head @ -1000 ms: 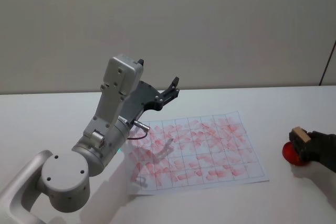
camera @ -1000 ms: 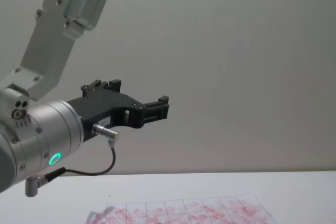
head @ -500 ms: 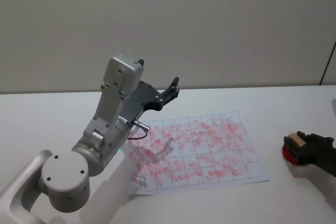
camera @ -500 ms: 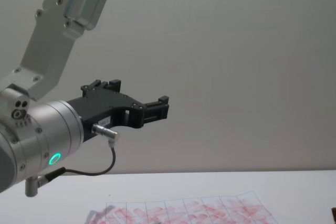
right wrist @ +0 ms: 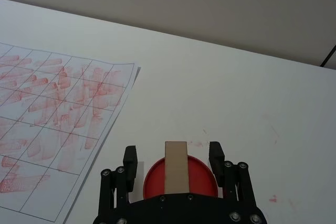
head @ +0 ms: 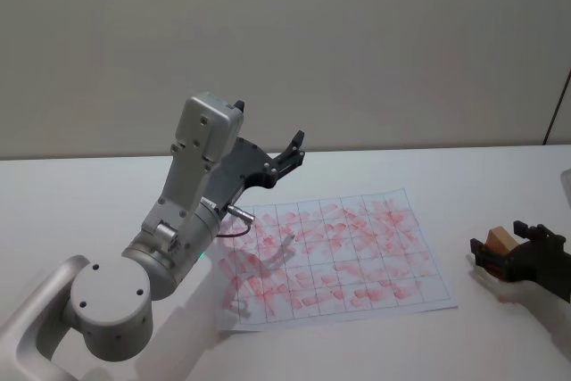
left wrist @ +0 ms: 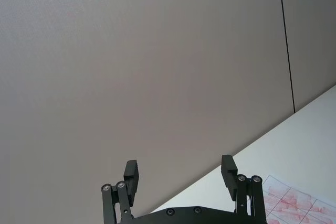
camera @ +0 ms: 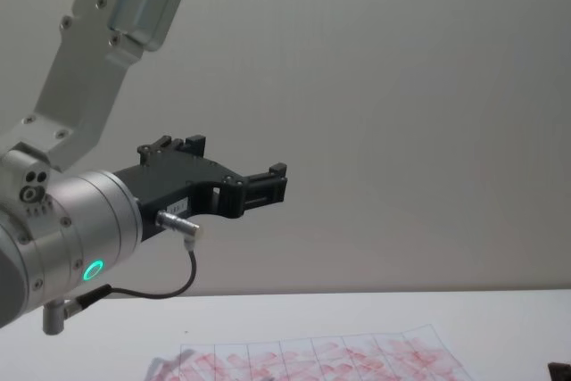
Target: Use the one hand to pick up the stamp and affix it onto the A4 paper.
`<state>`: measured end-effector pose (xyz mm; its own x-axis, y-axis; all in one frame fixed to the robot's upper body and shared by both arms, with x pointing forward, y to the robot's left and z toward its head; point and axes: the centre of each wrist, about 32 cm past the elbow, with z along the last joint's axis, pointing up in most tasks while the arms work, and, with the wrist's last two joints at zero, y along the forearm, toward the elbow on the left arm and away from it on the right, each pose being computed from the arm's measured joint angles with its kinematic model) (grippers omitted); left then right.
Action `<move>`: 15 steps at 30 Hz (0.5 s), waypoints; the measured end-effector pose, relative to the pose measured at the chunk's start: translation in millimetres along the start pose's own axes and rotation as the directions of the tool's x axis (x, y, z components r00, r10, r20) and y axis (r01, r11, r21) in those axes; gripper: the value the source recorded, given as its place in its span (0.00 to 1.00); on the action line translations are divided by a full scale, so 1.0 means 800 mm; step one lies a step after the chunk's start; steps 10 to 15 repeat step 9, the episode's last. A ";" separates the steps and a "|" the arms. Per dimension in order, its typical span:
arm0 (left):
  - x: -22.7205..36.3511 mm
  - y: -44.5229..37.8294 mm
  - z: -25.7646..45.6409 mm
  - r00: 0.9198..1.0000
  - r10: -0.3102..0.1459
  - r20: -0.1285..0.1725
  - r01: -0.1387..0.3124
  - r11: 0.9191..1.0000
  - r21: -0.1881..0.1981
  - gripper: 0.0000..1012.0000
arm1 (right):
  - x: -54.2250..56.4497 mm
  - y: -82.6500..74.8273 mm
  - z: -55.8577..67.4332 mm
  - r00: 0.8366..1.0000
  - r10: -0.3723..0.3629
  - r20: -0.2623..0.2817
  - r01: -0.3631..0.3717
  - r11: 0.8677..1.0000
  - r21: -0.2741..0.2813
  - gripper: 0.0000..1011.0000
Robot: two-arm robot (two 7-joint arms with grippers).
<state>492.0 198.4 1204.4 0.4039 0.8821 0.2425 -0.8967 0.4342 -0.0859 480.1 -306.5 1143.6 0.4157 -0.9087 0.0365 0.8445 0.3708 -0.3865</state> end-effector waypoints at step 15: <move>0.0000 0.000 0.0000 1.000 0.000 0.000 0.000 1.000 0.000 0.99 | 0.000 0.000 0.000 1.000 0.001 0.000 -0.001 1.000 -0.001 0.99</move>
